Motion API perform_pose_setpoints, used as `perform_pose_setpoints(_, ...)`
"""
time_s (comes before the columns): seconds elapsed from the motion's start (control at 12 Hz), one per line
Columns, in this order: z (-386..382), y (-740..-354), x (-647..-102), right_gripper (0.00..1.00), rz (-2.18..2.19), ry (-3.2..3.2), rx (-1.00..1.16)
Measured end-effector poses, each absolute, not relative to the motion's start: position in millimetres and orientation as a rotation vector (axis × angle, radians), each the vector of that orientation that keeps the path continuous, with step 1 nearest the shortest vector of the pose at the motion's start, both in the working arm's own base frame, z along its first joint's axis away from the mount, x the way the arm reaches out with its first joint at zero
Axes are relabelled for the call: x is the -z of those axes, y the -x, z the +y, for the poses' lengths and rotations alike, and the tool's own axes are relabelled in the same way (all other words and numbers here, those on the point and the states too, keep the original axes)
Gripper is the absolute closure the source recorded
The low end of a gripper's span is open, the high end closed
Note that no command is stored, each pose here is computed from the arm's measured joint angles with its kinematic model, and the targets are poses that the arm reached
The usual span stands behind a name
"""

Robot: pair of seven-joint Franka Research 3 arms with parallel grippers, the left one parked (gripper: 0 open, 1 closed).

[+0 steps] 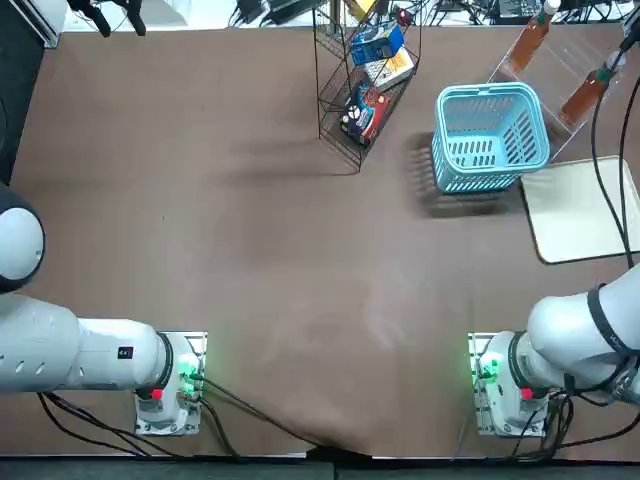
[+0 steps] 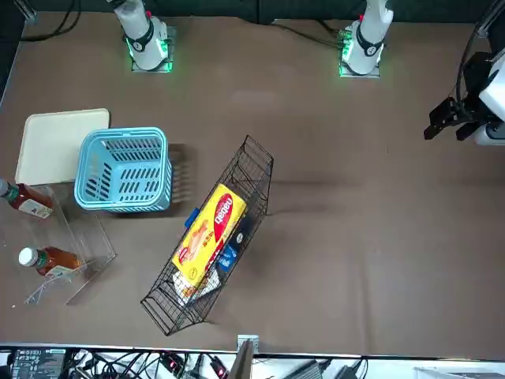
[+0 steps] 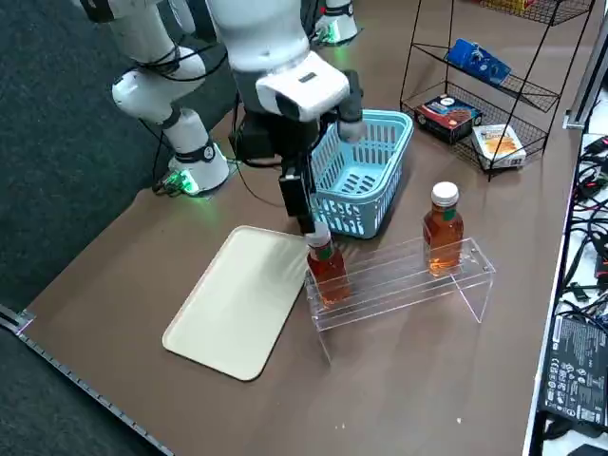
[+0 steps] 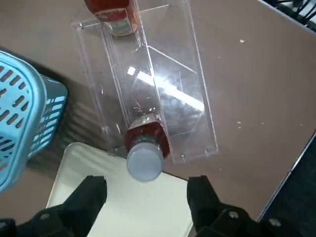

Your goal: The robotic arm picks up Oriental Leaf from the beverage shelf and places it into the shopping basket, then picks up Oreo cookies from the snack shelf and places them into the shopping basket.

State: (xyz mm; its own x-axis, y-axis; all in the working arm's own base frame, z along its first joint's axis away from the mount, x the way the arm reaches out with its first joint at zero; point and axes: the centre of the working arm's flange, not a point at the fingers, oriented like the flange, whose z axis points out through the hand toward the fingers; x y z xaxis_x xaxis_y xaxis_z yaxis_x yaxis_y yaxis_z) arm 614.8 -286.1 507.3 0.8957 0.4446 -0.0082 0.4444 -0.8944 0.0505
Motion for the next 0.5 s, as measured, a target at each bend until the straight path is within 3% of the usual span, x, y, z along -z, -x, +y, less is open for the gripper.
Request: perform_pose_setpoints(0.5, -287.5, -614.8, -464.1, 0.0, 0.737, -3.012, 0.014)
